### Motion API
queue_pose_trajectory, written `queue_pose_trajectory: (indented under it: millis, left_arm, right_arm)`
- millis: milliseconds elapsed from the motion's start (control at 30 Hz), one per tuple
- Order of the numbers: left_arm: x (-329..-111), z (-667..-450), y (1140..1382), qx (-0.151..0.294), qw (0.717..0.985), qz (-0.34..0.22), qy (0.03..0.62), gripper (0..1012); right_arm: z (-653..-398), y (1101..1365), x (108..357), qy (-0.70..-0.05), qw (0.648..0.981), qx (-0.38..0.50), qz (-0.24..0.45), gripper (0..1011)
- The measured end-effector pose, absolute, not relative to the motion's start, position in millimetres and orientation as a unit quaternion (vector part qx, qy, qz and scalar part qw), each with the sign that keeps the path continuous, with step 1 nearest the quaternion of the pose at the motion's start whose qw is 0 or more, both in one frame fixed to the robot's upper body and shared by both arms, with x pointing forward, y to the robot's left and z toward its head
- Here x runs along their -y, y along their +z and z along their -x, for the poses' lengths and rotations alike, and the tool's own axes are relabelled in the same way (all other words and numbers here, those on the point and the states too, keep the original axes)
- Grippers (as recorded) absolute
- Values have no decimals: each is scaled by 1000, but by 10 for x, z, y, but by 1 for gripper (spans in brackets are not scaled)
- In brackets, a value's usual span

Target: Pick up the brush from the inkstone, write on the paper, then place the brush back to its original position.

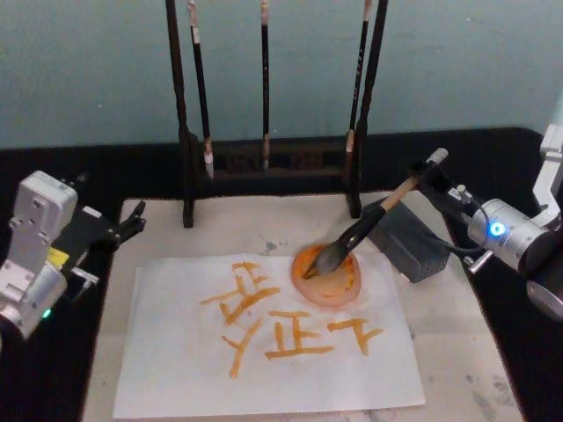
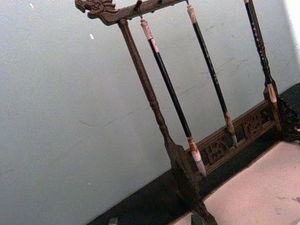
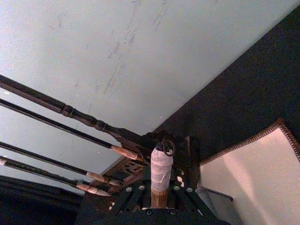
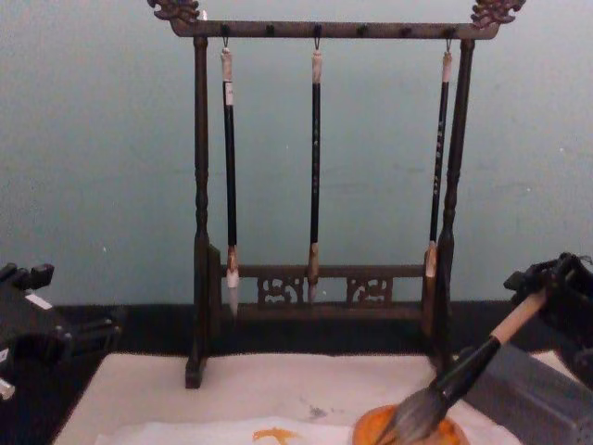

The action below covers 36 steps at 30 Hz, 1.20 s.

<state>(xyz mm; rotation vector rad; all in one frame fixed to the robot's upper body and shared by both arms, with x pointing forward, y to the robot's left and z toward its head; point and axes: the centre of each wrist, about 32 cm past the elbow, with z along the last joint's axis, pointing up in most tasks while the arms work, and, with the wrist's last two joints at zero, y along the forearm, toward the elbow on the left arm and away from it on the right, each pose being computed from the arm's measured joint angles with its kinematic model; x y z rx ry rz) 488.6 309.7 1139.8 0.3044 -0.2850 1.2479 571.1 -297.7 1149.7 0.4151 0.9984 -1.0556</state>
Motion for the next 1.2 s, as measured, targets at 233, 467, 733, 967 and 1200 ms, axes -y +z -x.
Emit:
queue_pose_trajectory:
  millis: [233,467,733,967,1200]
  left_arm:
    - [-3097,-4886,11397,132,791,-142,580,1010]
    - [-3097,-4886,11398,132,791,-141,580,1010]
    - [-3097,-4886,11398,132,791,-141,580,1010]
    - [-3097,-4886,11398,132,791,-141,580,1010]
    - [-3097,-4886,11398,132,791,-142,580,1010]
  right_arm:
    - [-5716,11482,2982,-483,724,-455,-187,168]
    - [-5721,11464,2988,-487,721,-456,-186,168]
    - [-5724,11463,2986,-490,721,-454,-185,168]
    - [-5723,11464,2988,-490,721,-454,-186,168]
    - [-5723,11464,2987,-489,721,-454,-186,313]
